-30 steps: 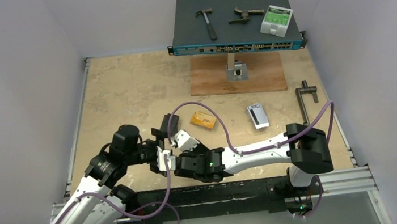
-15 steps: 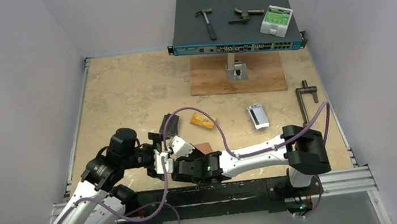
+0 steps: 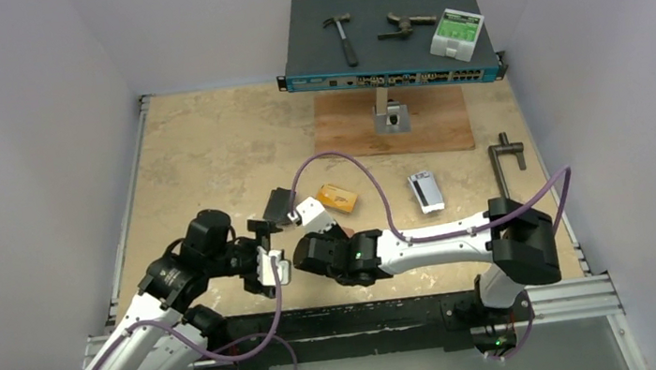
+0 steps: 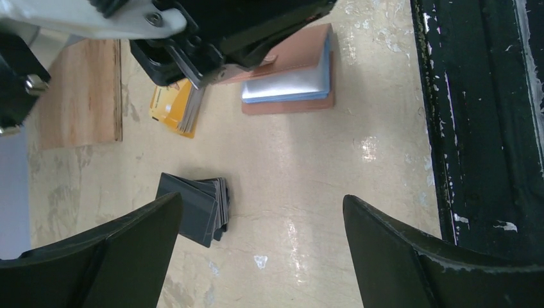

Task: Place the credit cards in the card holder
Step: Open the card holder at the center of the board.

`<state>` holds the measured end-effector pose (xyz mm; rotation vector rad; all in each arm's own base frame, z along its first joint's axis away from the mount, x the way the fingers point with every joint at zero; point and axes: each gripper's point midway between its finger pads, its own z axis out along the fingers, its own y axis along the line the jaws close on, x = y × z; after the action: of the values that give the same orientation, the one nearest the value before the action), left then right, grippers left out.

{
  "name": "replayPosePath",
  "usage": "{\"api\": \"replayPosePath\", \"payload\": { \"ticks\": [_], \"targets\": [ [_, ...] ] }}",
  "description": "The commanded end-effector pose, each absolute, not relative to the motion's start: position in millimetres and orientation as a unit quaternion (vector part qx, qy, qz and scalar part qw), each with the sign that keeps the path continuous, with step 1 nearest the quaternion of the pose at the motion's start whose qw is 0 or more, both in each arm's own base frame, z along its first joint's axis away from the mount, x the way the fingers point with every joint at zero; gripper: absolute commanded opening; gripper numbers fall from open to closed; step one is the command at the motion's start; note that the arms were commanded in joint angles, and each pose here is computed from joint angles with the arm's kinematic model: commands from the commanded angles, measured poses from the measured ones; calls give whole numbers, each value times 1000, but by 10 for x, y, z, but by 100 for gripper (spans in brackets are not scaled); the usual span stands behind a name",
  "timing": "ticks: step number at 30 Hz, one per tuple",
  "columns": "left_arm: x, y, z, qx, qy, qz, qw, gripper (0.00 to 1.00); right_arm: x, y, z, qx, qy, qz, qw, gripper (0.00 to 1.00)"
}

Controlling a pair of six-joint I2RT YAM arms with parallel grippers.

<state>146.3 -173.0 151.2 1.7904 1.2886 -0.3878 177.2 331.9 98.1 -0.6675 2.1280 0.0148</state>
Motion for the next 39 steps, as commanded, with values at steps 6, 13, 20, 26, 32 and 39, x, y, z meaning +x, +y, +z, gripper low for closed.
{"api": "replayPosePath", "payload": {
  "ticks": [6,13,20,26,32,39],
  "targets": [
    [1458,-1809,1621,732,495,-166,437,94,1945,2963,1262,-143,865,51,478,0],
    [1504,-1960,1673,748,469,-190,430,89,1797,2510,1119,-45,891,98,441,0],
    [1566,-2095,1727,759,451,-209,420,85,1583,2050,593,5,926,42,375,0],
    [1555,-2247,1681,767,437,-228,410,83,1480,1915,460,37,930,58,360,0],
    [1543,-2455,1660,784,407,-242,401,81,1579,2228,869,2,905,153,396,0],
    [1481,-2460,1602,782,398,-241,415,75,1700,2879,1561,-101,863,254,425,0]
  ]
}}
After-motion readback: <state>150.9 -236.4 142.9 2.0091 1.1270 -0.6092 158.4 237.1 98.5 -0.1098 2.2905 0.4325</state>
